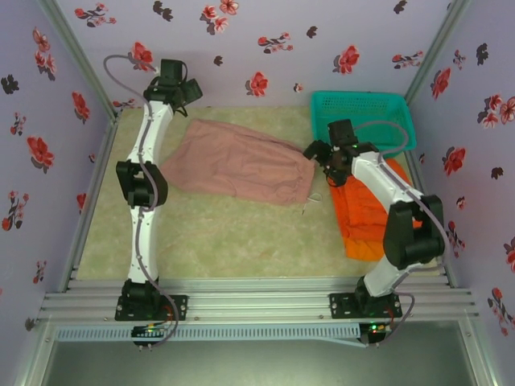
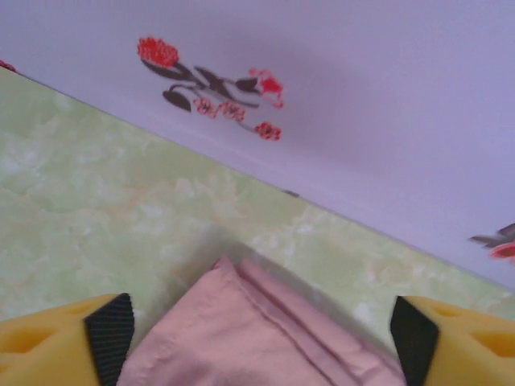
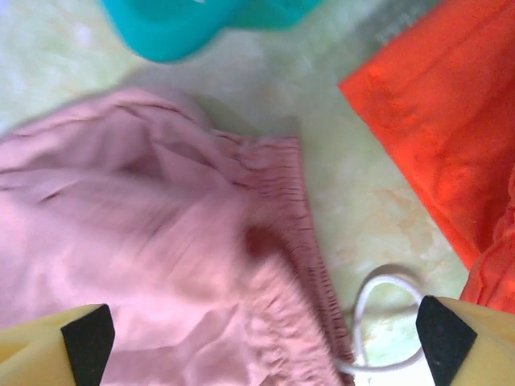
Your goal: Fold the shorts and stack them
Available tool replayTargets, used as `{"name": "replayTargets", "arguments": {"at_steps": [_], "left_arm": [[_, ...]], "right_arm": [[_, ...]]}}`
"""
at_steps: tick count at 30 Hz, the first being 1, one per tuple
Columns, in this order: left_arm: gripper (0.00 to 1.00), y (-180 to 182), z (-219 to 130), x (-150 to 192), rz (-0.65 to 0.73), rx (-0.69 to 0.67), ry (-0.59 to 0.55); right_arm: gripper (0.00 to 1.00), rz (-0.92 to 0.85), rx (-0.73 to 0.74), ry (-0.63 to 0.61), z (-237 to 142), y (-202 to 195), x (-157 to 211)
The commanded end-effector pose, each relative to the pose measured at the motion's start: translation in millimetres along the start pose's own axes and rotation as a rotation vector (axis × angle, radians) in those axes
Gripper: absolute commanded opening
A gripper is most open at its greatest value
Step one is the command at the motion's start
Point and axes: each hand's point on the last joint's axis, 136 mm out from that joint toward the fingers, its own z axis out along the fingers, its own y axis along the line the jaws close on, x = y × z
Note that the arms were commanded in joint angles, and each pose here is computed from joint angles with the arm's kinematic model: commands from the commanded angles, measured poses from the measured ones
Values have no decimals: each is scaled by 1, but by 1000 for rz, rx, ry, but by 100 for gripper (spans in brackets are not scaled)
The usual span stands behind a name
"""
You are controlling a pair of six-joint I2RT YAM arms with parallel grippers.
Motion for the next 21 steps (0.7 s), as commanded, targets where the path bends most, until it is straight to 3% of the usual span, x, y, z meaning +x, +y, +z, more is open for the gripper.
{"name": "replayTargets", "arguments": {"at_steps": [1, 4, 8, 13, 21], "left_arm": [[94, -30, -101, -70, 16, 138, -178], [99, -25, -128, -51, 17, 171, -145], [99, -16, -128, 2, -39, 254, -49], [99, 5, -94, 80, -132, 264, 100], [99, 40, -45, 170, -204, 212, 214]], "right_arm": [[99, -62, -158, -96, -53, 41, -7], [99, -124, -235, -53, -52, 64, 18], [99, -230, -235, 83, -19, 89, 52], [99, -234, -204, 263, 35, 90, 80], [99, -244, -34, 333, 84, 41, 99]]}}
